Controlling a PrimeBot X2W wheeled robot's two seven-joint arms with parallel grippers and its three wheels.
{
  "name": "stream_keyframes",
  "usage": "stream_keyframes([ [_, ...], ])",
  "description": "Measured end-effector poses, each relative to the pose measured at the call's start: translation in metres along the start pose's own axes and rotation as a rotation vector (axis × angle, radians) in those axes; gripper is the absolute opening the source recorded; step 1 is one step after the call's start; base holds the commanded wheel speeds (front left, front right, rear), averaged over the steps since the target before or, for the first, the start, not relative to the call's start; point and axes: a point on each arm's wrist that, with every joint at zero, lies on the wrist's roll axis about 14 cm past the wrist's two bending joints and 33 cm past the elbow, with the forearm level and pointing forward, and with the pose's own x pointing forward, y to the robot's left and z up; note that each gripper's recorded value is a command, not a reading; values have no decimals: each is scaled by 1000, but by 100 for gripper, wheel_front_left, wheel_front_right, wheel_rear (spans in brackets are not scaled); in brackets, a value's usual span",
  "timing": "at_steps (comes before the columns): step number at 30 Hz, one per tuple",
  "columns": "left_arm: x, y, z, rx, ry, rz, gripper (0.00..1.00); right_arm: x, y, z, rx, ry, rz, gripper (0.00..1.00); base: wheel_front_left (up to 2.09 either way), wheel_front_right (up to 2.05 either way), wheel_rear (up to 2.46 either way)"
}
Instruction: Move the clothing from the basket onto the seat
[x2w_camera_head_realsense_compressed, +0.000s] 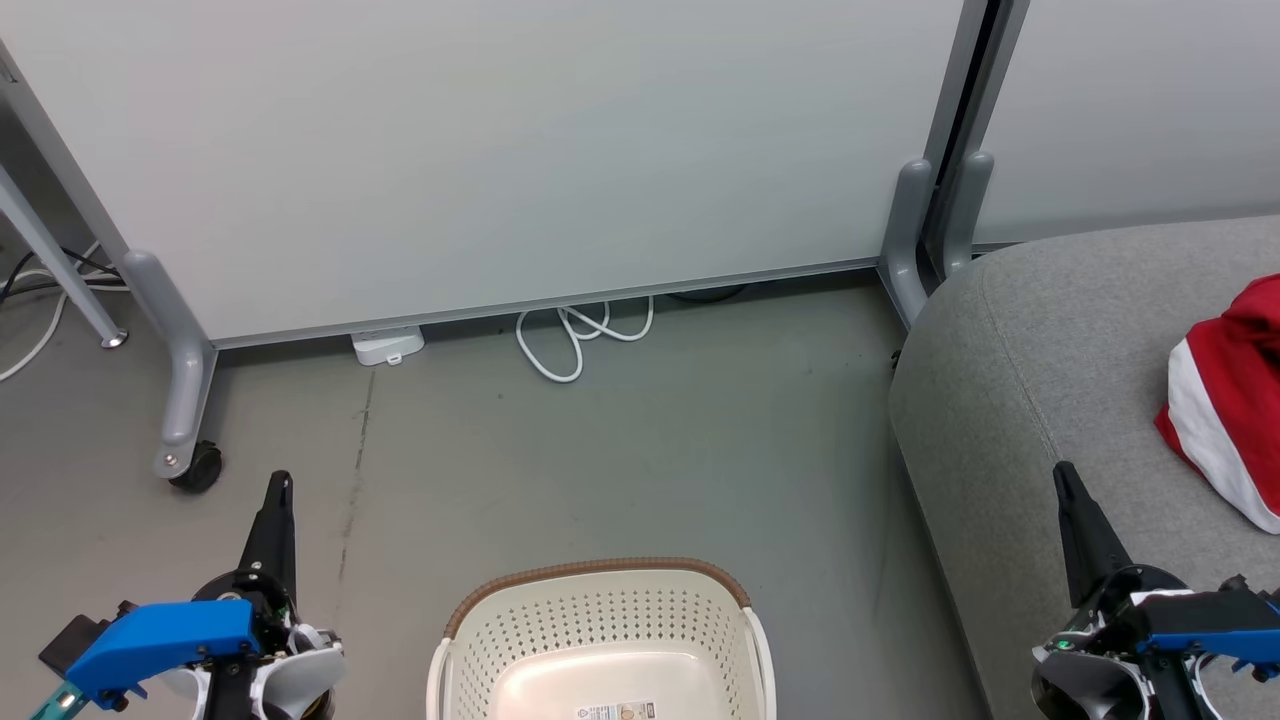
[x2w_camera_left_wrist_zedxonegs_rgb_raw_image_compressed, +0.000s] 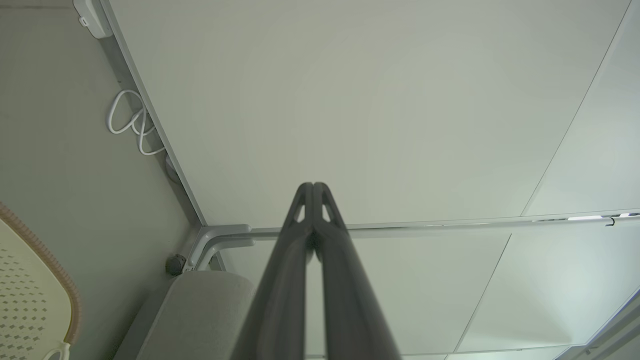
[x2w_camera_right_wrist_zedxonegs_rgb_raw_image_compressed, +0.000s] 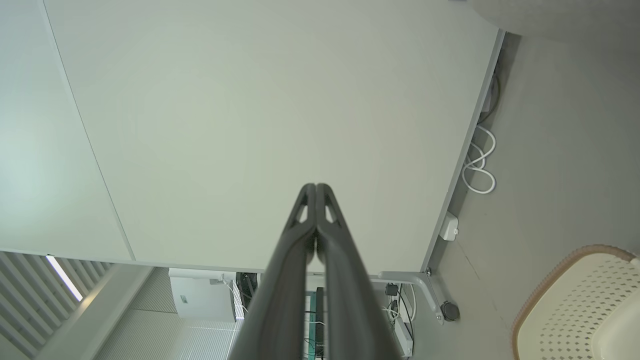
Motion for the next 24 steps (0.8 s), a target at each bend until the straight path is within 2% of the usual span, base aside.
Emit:
stream_keyframes([
  [6, 1, -3, 0, -39, 2, -12, 0, 0, 2, 0, 38, 1, 8, 0, 0, 0, 0],
  [24, 1, -3, 0, -39, 2, -13, 0, 0, 2, 0, 40, 1, 9, 0, 0, 0, 0],
])
